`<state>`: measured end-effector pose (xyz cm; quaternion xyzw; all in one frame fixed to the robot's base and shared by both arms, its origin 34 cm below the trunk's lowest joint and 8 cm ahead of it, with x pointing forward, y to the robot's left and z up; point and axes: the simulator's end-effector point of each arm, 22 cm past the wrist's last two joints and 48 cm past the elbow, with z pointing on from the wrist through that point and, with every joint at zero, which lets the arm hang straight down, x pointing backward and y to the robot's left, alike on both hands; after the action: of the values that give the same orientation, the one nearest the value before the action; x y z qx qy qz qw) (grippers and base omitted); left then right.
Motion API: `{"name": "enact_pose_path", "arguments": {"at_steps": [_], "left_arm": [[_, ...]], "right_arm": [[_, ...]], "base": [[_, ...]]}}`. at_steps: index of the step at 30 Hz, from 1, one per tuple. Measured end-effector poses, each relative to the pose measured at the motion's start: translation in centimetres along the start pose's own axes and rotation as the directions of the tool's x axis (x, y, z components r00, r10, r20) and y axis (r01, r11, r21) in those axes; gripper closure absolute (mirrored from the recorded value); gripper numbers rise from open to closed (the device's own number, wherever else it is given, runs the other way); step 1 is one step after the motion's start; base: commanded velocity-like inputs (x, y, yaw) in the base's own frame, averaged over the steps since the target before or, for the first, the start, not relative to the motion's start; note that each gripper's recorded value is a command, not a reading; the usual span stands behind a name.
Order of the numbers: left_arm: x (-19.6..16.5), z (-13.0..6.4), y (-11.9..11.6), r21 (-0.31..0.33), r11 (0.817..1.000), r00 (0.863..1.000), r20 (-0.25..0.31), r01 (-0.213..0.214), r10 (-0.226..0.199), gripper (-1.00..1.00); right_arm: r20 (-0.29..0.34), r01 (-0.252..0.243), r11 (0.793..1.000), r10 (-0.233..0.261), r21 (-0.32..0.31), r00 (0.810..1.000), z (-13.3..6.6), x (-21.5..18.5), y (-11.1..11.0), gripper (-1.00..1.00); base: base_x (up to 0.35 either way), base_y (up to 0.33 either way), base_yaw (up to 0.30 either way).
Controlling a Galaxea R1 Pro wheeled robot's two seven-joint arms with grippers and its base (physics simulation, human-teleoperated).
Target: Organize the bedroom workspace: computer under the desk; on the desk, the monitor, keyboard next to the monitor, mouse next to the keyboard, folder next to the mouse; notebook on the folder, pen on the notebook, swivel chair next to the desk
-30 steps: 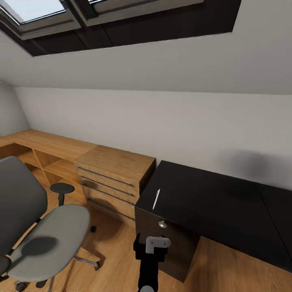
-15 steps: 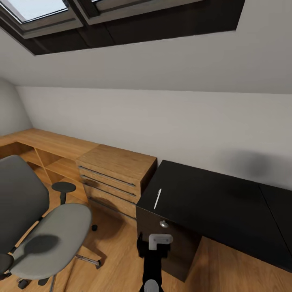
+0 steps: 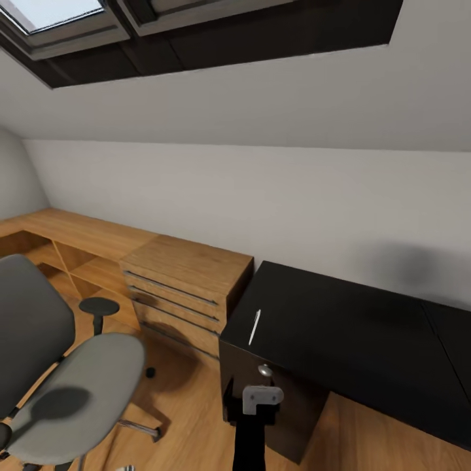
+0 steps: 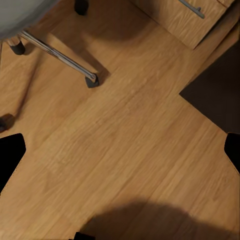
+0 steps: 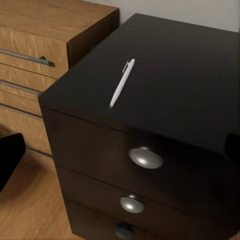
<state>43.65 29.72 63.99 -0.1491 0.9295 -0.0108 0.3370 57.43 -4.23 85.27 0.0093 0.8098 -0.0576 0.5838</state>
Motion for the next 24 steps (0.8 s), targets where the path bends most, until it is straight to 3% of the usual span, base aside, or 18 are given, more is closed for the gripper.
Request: {"name": "enact_pose_path", "arguments": {"at_steps": [7,17,24], "left_arm": [[-0.78,-0.01,0.02,0.000,1.000,0.999,0.036,-0.002,0.002,-1.00],[-0.76,0.00,0.03,0.000,1.000,0.999,0.035,-0.002,0.002,-1.00],[-0.64,0.02,0.04,-0.001,1.000,0.999,0.033,-0.002,0.002,-1.00]], "right_arm": [[0.033,0.023,1.000,-0.023,0.000,0.999,-0.01,-0.67,-0.05,-1.00],[0.037,0.027,1.000,-0.028,0.005,0.999,0.14,-0.74,-0.28,-1.00],[0.033,0.023,1.000,-0.024,0.014,0.999,0.41,-0.71,-0.65,-1.00]], "base": [[0.291,0.000,0.000],[0.249,0.000,0.000],[0.110,0.000,0.000]]}}
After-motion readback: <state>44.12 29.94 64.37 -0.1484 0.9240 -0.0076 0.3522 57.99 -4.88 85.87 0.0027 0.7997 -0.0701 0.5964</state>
